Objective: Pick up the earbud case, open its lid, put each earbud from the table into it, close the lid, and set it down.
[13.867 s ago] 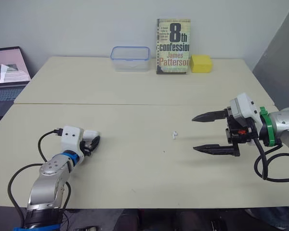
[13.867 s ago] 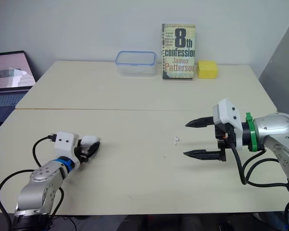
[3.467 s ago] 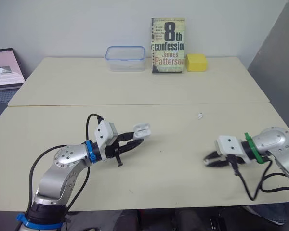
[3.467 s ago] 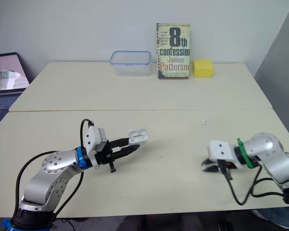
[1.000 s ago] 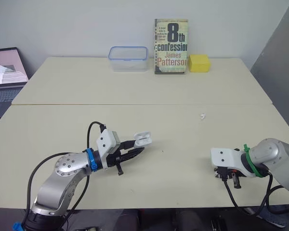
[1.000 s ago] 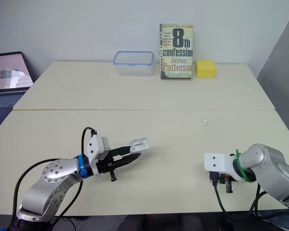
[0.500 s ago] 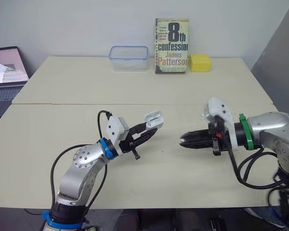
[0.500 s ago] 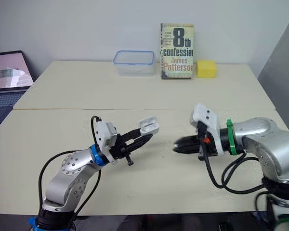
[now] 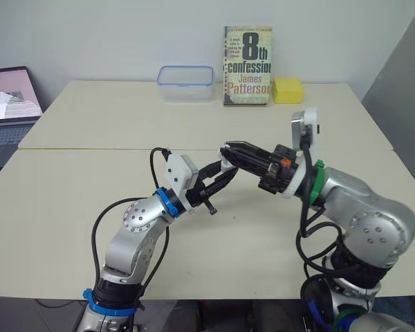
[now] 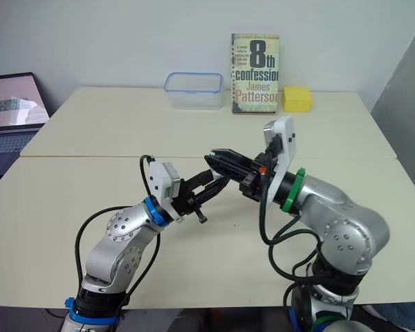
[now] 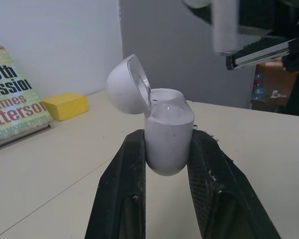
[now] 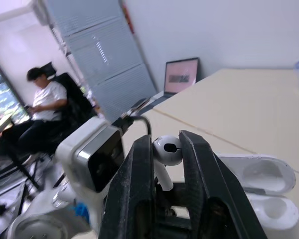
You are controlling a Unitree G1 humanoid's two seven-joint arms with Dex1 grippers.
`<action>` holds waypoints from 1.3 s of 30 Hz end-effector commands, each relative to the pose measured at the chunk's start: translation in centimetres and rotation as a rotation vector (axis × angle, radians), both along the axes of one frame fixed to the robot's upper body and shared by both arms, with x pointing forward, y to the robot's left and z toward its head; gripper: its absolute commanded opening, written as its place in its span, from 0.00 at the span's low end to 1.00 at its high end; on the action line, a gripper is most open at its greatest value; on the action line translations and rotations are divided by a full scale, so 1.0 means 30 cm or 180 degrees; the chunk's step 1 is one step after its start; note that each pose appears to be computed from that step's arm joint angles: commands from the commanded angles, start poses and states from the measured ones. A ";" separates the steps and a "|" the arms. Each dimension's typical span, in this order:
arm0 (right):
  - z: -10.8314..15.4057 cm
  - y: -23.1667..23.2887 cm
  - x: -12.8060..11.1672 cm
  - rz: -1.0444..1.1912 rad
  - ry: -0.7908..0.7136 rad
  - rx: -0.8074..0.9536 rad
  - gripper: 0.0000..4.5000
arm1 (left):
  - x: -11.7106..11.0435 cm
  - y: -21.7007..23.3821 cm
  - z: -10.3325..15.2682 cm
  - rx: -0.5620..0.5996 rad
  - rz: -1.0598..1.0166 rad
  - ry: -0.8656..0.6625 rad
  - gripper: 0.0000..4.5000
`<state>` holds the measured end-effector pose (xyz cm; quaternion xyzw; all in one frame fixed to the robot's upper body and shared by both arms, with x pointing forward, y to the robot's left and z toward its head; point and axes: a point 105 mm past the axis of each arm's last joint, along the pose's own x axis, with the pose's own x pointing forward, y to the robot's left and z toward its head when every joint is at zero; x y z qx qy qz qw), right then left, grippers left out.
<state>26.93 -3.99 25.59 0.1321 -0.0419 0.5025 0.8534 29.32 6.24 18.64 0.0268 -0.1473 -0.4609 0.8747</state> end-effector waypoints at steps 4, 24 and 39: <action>0.019 0.009 0.002 -0.0232 -0.0249 0.0210 0.09 | -0.008 -0.002 0.040 -0.0072 -0.0006 -0.0136 0.18; -0.028 0.010 0.018 -0.0470 -0.0241 0.0352 0.09 | -0.012 -0.007 0.045 -0.0118 -0.0030 -0.0093 0.18; -0.050 0.033 0.012 -0.0537 -0.0208 0.0263 0.09 | -0.010 -0.006 0.059 -0.0156 -0.0007 -0.0103 0.18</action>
